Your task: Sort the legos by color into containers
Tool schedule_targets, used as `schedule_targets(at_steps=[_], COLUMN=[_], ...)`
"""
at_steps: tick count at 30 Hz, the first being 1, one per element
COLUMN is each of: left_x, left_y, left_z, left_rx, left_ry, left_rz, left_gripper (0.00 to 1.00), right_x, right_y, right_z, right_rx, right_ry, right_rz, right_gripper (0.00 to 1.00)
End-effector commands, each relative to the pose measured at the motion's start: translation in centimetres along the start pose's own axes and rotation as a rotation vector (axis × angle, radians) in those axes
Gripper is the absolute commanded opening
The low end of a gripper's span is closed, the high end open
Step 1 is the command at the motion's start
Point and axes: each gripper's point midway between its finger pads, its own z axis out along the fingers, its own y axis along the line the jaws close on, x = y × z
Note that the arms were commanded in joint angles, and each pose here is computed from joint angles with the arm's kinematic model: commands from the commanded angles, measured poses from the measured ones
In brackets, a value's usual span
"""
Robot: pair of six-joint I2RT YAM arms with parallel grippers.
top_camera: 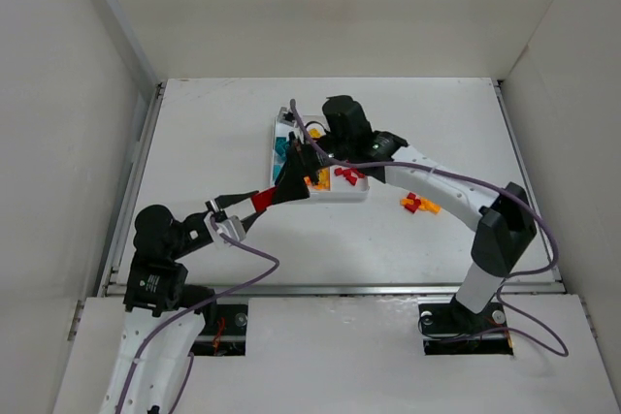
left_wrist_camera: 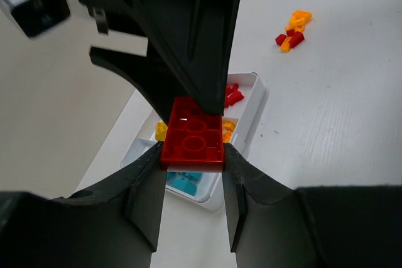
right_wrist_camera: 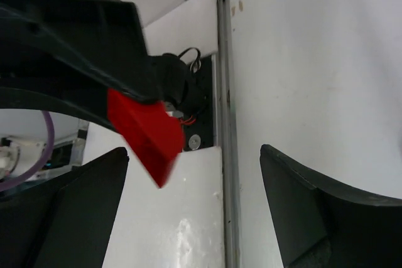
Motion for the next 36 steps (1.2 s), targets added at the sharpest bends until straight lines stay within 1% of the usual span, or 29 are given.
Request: schedule_targets(at_steps=[1,4,6,7,9,10,13,14,16,17,18,19,20,22,23,24,25,26,27,28,29,30,32,33,34,36], left_x=[-3.4,-3.4,-3.4,-3.5,-3.5,-3.5,-3.7,-3.9,-3.9,-3.8,-3.7,-3.8,-3.8,-3.2,-2.7,-2.7,-1.9,-1.0,0.0,1.5,3.6,5.2,7.0,7.8,8.1,9.2], left_y=[0.1,0.0,0.0,0.1,0.0,0.0,0.1,0.2,0.4,0.4,0.5,0.8,0.7,0.8,0.9,1.2,1.8,2.0,2.5,3.8,4.1,4.3,5.6,5.6,5.9,5.9], left_z=[-0.5,-0.5,-0.5,-0.5,-0.5,-0.5,-0.5,-0.4,-0.5,-0.4,-0.4,-0.4,-0.4,-0.3,-0.3,-0.3,-0.4,-0.3,-0.3,-0.7,-0.8,-0.9,-1.7,-1.9,-1.8,-1.7], left_rx=[0.018,0.019,0.019,0.016,0.017,0.017,0.014,0.010,-0.001,-0.003,-0.012,-0.024,-0.024,-0.039,-0.054,-0.069,-0.120,-0.157,-0.203,-0.312,-0.369,-0.432,-0.559,-0.590,-0.613,-0.638], left_ry=[-0.087,-0.087,-0.087,-0.091,-0.091,-0.091,-0.097,-0.104,-0.103,-0.106,-0.102,-0.101,-0.102,-0.086,-0.073,-0.072,-0.043,-0.029,-0.005,0.040,0.086,0.121,0.150,0.158,0.149,0.165], left_rz=[0.104,0.092,0.081,0.088,0.076,0.076,0.065,0.076,0.058,0.054,0.044,0.051,0.036,-0.011,-0.036,-0.051,-0.092,-0.195,-0.260,-0.321,-0.400,-0.515,-0.552,-0.573,-0.608,-0.646], left_gripper=[0.00,0.00,0.00,0.00,0.00,0.00,0.00,0.00,0.00,0.00,0.00,0.02,0.16,0.55,0.85,0.99,0.99,0.99,0.99,0.99,0.99,0.99,0.99,0.99,0.99,0.99], right_x=[-1.4,-0.9,-0.7,-0.7,-0.2,-0.2,0.5,0.5,0.6,0.6,0.6,0.6,0.6,0.2,0.0,0.0,-0.4,-1.4,-1.1,-1.2,-1.0,-0.8,1.0,1.1,2.6,2.9], right_y=[3.5,3.4,3.7,3.5,3.7,4.5,4.6,4.6,4.8,5.0,5.0,5.0,4.8,4.7,4.0,3.7,2.5,-0.9,-2.9,-5.2,-7.7,-12.2,-15.2,-17.1,-18.3,-19.0], right_z=[-0.4,0.3,0.8,1.0,1.4,1.6,2.2,2.2,2.2,2.1,2.1,2.1,2.2,2.1,2.3,2.1,1.6,0.9,-0.2,-1.4,-3.0,-6.7,-10.9,-13.7,-15.2,-16.6], right_rx=[-0.137,-0.153,-0.171,-0.179,-0.196,-0.216,-0.240,-0.240,-0.265,-0.274,-0.274,-0.274,-0.265,-0.243,-0.191,-0.153,-0.090,0.078,0.195,0.329,0.475,0.737,0.963,1.119,1.202,1.285], right_ry=[-0.002,0.016,0.028,0.032,0.048,0.053,0.076,0.076,0.084,0.088,0.088,0.088,0.084,0.069,0.051,0.038,0.012,-0.050,-0.077,-0.112,-0.144,-0.213,-0.281,-0.342,-0.345,-0.357], right_rz=[-0.036,-0.026,-0.025,-0.023,-0.016,-0.026,-0.013,-0.013,-0.013,-0.013,-0.013,-0.013,-0.013,-0.033,-0.031,-0.031,-0.026,-0.003,0.040,0.101,0.149,0.208,0.293,0.283,0.292,0.272], right_gripper=[0.91,0.91,0.88,0.84,0.80,0.72,0.54,0.42,0.27,0.10,0.01,0.00,0.00,0.00,0.00,0.00,0.00,0.00,0.00,0.00,0.00,0.00,0.00,0.00,0.00,0.00])
